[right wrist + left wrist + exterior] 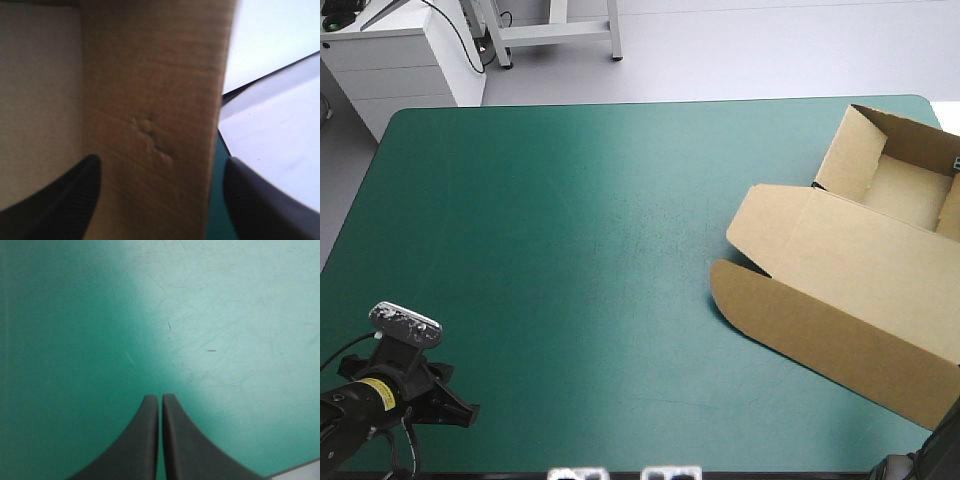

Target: Fold the box

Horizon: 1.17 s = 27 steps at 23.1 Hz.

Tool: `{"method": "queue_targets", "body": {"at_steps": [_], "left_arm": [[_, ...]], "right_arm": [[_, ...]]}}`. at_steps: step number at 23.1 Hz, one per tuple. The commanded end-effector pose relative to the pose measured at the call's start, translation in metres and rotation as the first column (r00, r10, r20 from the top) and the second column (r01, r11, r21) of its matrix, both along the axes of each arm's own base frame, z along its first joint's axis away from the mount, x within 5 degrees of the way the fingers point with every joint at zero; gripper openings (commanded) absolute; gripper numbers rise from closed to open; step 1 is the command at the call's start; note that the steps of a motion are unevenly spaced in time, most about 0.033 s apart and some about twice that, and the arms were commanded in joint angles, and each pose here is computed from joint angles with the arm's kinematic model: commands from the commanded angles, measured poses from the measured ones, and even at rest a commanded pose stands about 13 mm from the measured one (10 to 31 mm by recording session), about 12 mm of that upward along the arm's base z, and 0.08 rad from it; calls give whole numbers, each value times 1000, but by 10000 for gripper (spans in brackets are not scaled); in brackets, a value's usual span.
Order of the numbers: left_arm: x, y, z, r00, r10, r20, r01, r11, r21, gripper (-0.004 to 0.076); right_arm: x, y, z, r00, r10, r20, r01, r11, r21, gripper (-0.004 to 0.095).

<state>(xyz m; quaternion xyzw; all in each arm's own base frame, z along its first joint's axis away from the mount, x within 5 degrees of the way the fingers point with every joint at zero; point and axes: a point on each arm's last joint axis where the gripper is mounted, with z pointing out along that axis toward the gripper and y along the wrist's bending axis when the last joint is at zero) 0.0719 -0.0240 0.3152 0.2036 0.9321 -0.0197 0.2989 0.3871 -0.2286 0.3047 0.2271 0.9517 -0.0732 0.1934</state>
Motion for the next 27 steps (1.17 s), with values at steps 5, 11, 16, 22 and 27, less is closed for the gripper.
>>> {"method": "queue_targets", "body": {"at_steps": [5,11,16,22,27], "left_arm": [[4,-2,9,998,2,61,0,999,-33,5],[5,-3,10,997,1,76,2,999,-39,5],[5,-3,10,997,1,78,2,999,-40,5],[5,-3,11,996,1,89,3,999,-45,5],[7,-4,13,993,-1,114,8,998,-60,5]], "right_arm": [[-11,8,45,990,-4,140,6,1000,-17,861],[-32,30,90,969,48,240,-49,999,0,589],[-50,59,124,928,117,355,-153,985,77,135],[-62,125,164,834,326,445,-362,932,-4,-9],[-70,194,183,736,499,458,-525,847,-81,-9]]}}
